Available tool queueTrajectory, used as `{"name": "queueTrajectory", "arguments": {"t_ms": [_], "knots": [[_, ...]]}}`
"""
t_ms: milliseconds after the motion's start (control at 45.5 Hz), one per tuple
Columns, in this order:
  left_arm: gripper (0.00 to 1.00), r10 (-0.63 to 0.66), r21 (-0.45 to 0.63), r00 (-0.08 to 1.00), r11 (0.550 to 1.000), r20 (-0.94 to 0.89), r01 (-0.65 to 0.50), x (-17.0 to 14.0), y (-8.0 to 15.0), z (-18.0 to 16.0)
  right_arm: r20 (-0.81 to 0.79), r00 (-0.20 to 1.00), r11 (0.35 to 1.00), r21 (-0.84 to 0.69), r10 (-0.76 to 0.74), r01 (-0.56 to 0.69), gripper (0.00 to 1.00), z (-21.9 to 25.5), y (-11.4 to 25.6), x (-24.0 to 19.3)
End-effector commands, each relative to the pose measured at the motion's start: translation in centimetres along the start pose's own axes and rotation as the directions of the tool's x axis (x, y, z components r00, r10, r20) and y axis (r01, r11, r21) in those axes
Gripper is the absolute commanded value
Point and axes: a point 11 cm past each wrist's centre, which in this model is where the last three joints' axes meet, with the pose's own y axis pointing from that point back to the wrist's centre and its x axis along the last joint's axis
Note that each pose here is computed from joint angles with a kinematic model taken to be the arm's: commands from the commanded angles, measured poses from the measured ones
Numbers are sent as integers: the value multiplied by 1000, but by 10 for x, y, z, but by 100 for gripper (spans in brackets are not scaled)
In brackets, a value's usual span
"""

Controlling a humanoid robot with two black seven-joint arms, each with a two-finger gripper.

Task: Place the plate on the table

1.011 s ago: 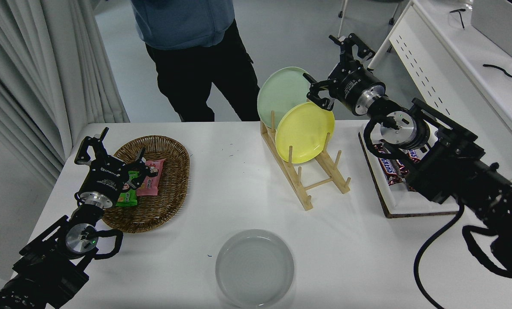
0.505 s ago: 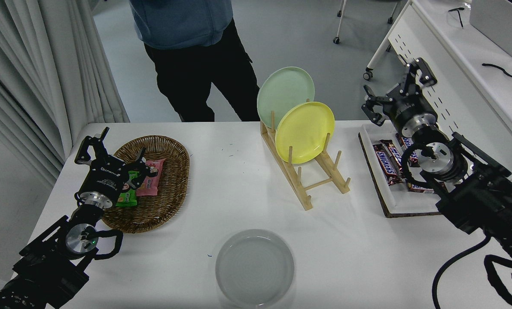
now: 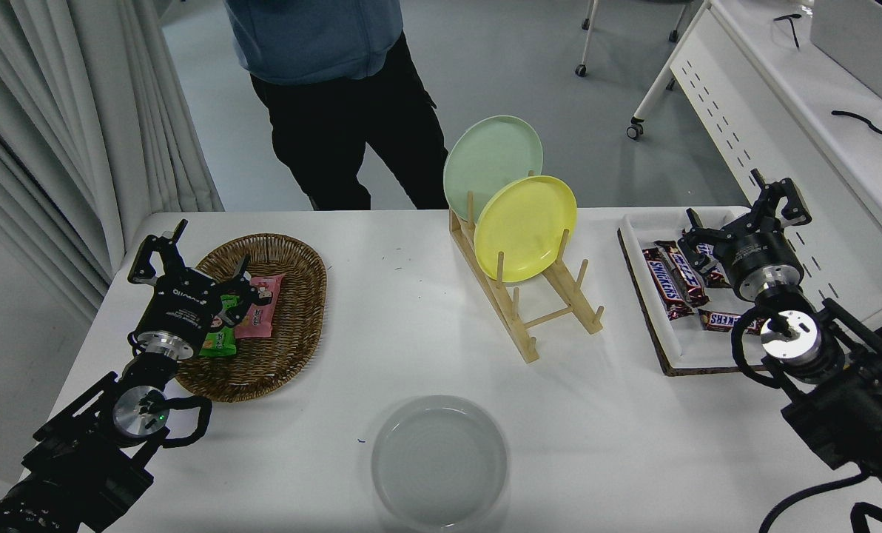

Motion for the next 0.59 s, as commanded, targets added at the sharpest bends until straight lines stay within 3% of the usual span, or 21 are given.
{"name": "queueTrajectory", "arguments": {"t_ms": [0,571], "knots": [[100,0,0,1000,1000,0,0,0,0,0,-11,999,999,-21,-36,35,99,9,12,14],[100,0,1,1000,1000,1,0,0,0,0,16,993,992,-46,-120,121,99,23,15,3]]}}
